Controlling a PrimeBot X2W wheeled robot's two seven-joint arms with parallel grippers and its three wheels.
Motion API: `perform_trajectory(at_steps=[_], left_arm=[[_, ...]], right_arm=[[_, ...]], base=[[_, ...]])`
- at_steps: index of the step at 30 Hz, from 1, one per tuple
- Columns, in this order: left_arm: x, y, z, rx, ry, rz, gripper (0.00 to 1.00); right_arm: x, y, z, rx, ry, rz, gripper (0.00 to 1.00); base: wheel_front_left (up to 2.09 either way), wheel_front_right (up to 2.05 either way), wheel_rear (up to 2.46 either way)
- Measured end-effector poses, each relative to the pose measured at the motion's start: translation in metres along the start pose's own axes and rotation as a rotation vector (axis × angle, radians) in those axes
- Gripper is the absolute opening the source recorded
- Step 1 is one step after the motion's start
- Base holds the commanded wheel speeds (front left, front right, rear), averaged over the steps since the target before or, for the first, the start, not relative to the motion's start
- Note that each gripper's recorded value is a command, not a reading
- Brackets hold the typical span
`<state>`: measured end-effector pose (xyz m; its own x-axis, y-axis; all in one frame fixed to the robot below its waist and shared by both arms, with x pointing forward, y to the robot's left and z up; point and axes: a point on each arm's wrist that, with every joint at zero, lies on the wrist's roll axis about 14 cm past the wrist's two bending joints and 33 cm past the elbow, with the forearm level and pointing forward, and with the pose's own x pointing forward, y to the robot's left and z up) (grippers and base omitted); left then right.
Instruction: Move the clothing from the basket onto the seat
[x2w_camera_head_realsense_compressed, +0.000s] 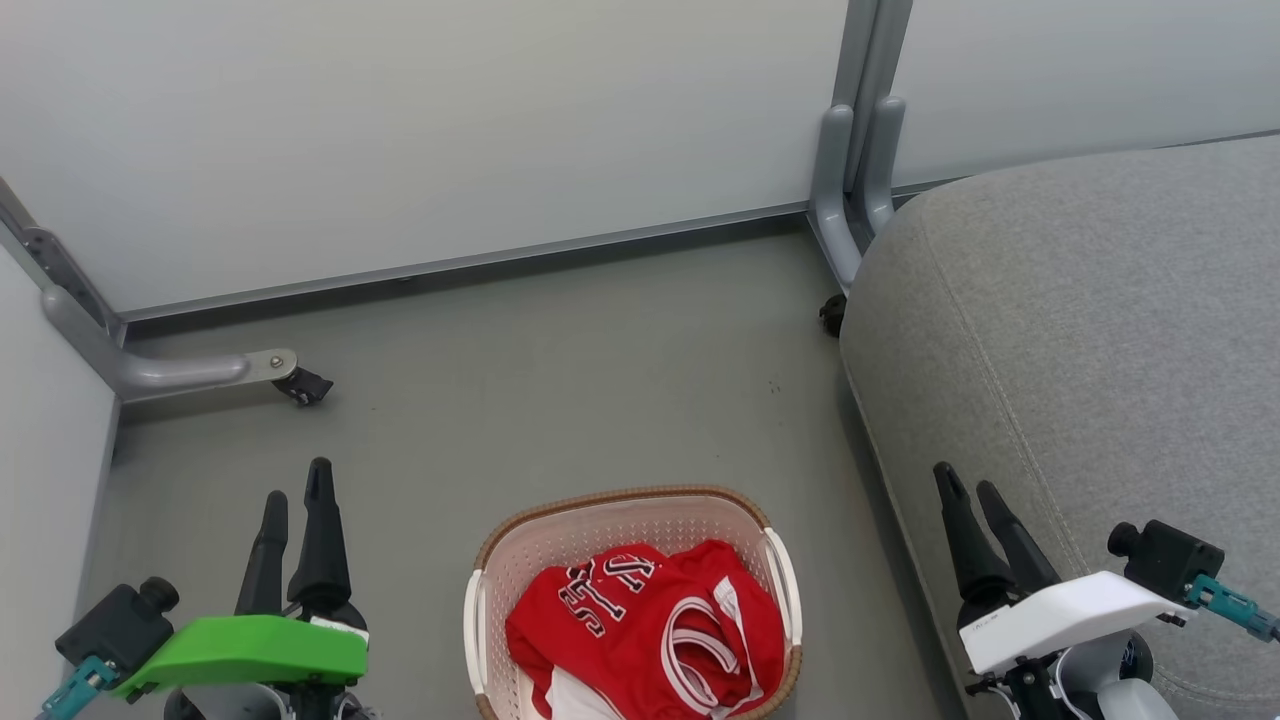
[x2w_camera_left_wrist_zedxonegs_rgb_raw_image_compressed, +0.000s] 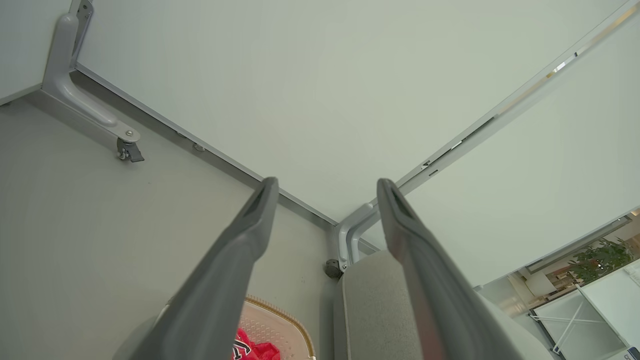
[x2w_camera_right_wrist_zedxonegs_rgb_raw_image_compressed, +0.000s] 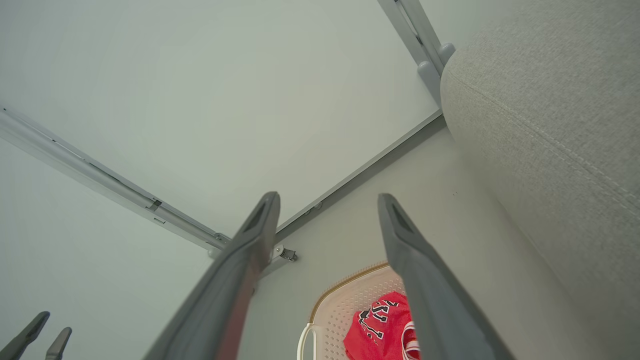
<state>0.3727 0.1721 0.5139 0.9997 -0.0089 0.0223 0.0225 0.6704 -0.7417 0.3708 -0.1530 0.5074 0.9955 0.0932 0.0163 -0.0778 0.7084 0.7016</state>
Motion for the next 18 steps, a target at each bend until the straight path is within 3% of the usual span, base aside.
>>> perform_trajectory(at_steps=[18], left_arm=[[-0.005,-0.013,-0.009,0.213,0.000,-0.042,1.00]], right_arm=[[-0.004,0.019,0.002,-0.207,-0.027,0.072,1.00]], base=[[0.00,0.00,0.00]])
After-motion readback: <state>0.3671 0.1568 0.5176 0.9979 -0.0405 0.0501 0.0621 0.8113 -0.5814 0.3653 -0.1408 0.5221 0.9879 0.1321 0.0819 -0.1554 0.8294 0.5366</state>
